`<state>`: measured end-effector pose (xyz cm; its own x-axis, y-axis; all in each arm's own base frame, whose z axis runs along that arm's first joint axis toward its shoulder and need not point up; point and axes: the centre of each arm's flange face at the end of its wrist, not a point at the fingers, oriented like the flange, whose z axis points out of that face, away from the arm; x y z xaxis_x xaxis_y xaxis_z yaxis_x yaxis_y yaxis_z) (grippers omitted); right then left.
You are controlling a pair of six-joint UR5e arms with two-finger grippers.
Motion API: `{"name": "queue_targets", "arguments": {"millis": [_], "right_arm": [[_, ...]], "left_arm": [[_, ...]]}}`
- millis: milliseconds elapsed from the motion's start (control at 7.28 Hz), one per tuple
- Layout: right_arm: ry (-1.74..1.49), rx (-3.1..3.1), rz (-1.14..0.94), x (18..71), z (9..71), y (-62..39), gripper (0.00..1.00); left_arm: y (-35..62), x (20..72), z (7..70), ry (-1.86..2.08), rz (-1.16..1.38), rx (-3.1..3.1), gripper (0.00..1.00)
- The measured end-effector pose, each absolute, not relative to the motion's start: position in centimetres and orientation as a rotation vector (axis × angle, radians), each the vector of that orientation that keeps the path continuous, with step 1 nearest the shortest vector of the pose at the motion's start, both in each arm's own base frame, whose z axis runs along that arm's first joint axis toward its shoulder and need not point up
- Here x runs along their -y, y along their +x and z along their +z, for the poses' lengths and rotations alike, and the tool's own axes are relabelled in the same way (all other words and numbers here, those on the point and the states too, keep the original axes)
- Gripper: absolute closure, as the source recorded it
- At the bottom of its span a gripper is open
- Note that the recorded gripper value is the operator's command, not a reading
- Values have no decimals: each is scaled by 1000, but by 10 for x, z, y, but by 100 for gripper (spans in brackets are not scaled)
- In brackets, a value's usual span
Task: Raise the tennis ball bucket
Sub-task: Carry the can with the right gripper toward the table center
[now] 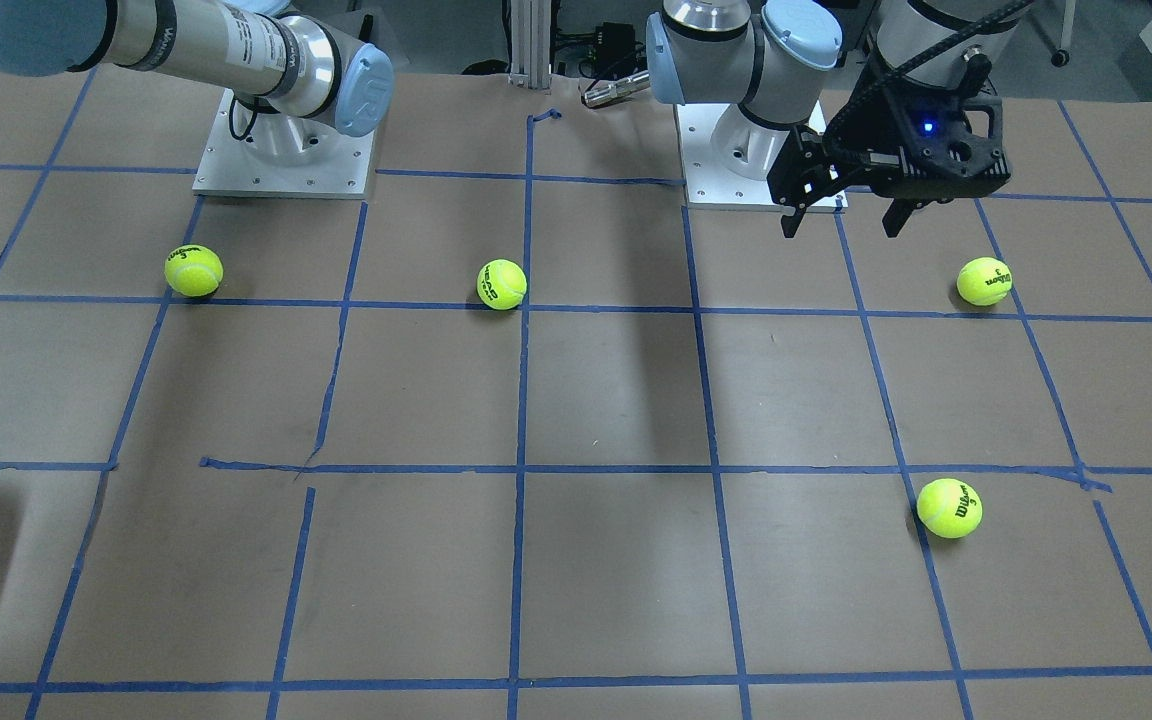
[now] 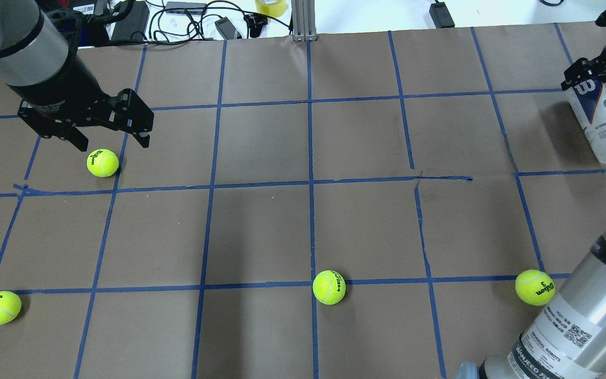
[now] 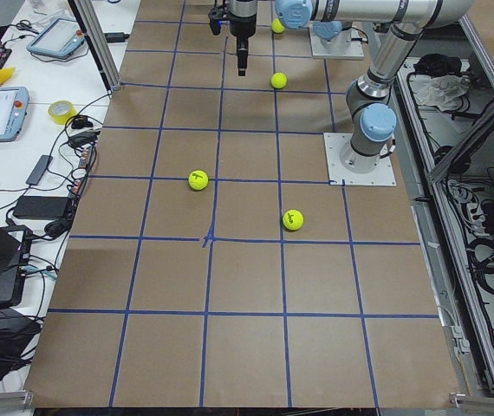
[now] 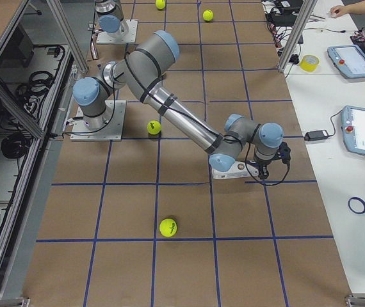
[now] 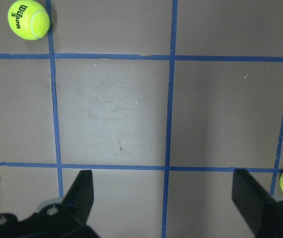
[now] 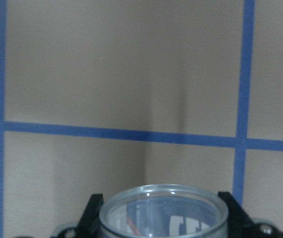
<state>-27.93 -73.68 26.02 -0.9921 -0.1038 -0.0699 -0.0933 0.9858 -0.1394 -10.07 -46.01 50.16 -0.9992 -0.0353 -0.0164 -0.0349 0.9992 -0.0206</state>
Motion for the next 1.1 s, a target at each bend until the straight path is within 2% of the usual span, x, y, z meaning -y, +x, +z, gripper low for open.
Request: {"name": "queue_targets", "arguments": {"millis": [137, 275, 550, 824, 1099], "right_arm": [[-269, -3060, -157, 737, 290, -241, 92], [-400, -3070, -74, 735, 316, -196, 87], [-693, -3052, -28, 733, 361, -83, 90], [-1017, -2965, -44, 726, 383, 41, 93], [-1323, -2821, -40, 706, 380, 145, 94]], "left_arm": [[-100, 460, 502, -56, -32, -3124, 0], [-99, 461, 502, -62, -35, -3126, 0], [-91, 464, 507, -92, -55, -3128, 0], [-84, 466, 511, -111, -67, -3129, 0], [-67, 469, 512, -163, -74, -3130, 0]]}}
